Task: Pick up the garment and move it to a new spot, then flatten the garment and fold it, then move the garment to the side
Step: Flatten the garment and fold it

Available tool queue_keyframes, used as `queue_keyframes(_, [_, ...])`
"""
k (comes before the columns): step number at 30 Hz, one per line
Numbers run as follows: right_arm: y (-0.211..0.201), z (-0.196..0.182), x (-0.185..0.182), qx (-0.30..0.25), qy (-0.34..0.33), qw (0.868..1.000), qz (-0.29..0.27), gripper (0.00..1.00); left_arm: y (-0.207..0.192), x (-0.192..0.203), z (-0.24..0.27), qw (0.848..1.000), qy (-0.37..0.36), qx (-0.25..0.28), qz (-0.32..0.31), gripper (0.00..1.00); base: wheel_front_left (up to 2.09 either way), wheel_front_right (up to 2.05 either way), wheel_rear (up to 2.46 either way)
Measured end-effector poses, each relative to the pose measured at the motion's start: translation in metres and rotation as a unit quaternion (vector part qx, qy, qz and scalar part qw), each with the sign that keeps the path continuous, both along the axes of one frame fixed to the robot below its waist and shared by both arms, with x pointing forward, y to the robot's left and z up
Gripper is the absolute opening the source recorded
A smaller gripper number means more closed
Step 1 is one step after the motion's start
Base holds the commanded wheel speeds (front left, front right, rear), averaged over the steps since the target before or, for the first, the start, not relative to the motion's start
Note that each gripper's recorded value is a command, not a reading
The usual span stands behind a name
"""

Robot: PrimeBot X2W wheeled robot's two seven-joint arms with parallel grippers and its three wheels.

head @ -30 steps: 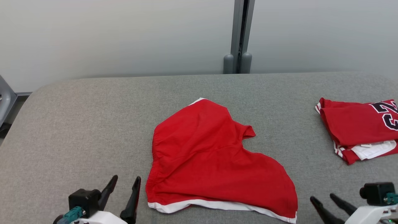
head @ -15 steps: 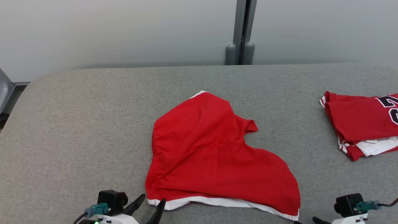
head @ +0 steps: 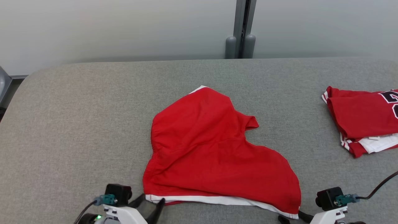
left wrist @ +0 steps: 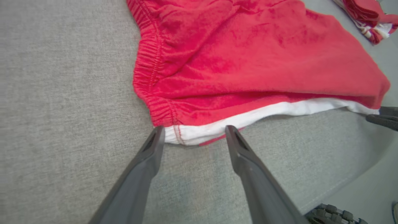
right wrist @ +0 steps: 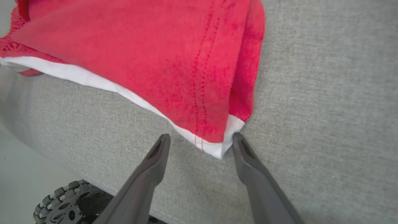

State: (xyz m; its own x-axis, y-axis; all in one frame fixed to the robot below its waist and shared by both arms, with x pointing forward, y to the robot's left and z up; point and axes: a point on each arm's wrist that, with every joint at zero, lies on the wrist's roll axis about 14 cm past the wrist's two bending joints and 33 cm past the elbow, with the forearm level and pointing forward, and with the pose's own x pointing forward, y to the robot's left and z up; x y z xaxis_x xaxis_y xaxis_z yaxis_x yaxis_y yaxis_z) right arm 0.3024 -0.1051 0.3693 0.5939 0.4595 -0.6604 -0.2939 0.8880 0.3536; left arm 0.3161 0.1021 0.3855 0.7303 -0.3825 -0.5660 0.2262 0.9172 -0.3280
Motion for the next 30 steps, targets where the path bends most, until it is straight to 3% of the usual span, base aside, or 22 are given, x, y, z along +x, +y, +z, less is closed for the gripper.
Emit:
queue_keyframes(5, [0.002,0.000,0.005,-0.002,-0.007,1.000,0.004,1.00,0.017,0.011,-0.007,0.999,-0.002,0.028,0.023,1.00,0.00,0.00,0.00])
queue_keyframes(15, [0.008,0.001,0.008,0.001,-0.015,1.000,0.012,1.00,0.013,0.012,-0.022,0.999,0.025,0.020,0.023,1.00,0.00,0.00,0.00])
queue_keyframes(16, [0.008,0.001,0.008,0.001,-0.015,1.000,0.012,0.95,0.011,0.012,-0.022,0.999,0.027,0.016,0.021,1.00,0.00,0.00,0.00])
queue_keyframes(17, [0.009,0.001,0.009,0.002,-0.016,1.000,0.013,0.61,0.009,0.011,-0.023,0.999,0.030,0.013,0.020,0.87,0.00,0.00,0.00])
queue_keyframes(19, [0.009,0.001,0.009,0.002,-0.017,1.000,0.014,0.26,0.007,0.009,-0.025,0.999,0.035,0.009,0.014,0.41,0.00,0.00,0.00])
queue_keyframes(20, [0.010,0.001,0.008,0.003,-0.017,1.000,0.014,0.10,0.006,0.008,-0.025,0.999,0.037,0.008,0.014,0.23,0.00,0.00,0.00])
queue_keyframes(21, [0.010,0.001,0.008,0.004,-0.016,1.000,0.015,0.00,0.006,0.008,-0.026,0.999,0.038,0.008,0.013,0.00,0.00,0.00,0.00])
queue_keyframes(30, [0.008,0.017,0.018,0.006,-0.059,0.998,0.014,0.00,0.012,0.014,-0.009,1.000,0.002,-0.001,0.018,0.00,0.00,0.00,0.00])
